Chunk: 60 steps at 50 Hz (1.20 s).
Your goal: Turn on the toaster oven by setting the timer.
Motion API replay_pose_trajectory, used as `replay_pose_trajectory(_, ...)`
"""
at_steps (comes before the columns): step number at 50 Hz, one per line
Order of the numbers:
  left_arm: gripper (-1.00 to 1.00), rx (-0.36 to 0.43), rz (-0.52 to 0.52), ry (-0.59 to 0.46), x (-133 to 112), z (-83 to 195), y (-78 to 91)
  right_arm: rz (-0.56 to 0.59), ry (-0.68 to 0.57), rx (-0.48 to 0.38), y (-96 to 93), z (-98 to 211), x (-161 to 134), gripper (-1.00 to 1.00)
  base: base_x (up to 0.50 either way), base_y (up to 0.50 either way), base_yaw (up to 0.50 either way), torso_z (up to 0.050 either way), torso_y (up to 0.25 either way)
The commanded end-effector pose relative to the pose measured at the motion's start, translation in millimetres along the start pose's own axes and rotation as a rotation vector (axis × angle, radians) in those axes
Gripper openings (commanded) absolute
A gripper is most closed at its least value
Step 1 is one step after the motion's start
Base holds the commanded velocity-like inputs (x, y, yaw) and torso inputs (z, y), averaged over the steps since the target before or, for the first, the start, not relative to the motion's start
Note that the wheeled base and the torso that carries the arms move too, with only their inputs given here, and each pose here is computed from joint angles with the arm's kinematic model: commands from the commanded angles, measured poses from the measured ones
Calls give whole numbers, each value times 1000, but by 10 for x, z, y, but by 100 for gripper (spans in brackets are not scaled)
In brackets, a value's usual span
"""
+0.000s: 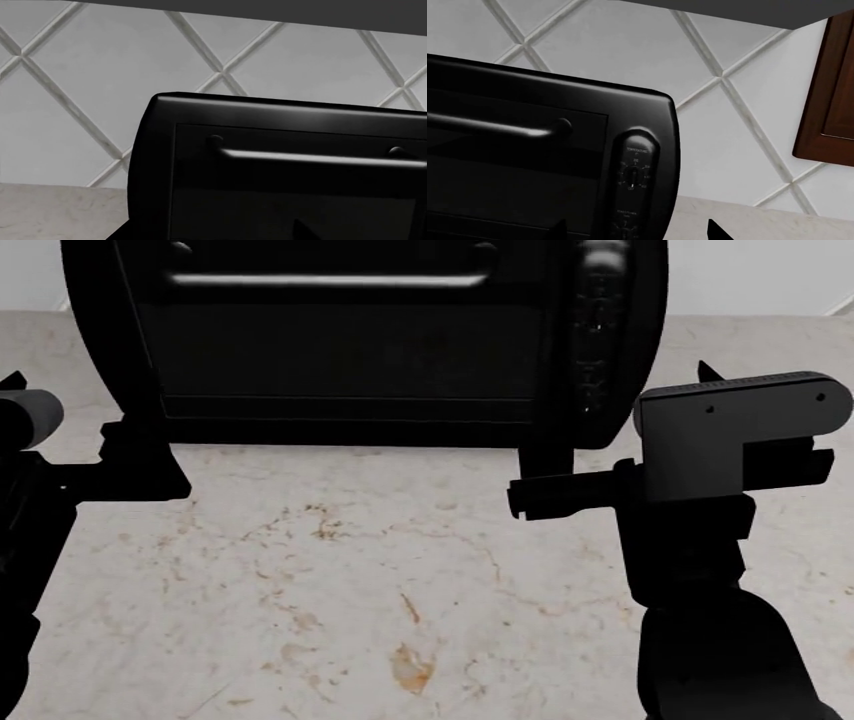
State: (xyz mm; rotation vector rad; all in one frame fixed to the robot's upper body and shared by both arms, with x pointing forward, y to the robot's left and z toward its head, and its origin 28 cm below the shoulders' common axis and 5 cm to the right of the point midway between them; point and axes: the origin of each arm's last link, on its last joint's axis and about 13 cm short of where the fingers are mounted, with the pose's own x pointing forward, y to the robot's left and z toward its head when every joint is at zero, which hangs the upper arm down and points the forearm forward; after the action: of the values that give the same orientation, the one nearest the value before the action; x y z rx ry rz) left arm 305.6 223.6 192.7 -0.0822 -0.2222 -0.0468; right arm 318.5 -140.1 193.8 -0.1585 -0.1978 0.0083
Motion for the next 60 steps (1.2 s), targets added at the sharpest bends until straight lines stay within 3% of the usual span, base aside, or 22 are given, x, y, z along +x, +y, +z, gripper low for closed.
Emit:
replay_pose_trajectory(1,100,-1,0,-1,5,4,1,0,-1,1,2,1,0,100,281,0,0,0,0)
replay_pose_trajectory(23,100,0,-6,-7,-1,35,-19,-5,-1,0,0,-1,-31,100,230,0,0,0,1)
replay_pose_trajectory(36,100,-3,-3,-6,12,38,-4,-49,143,-44,76,-135,-66,100,0,0,0,0,0)
replay_pose_trajectory(60,100,-9,-2,-3,-11,21,-5,-106,218,-36,104,-410,-78,100,0,0,0,0,0)
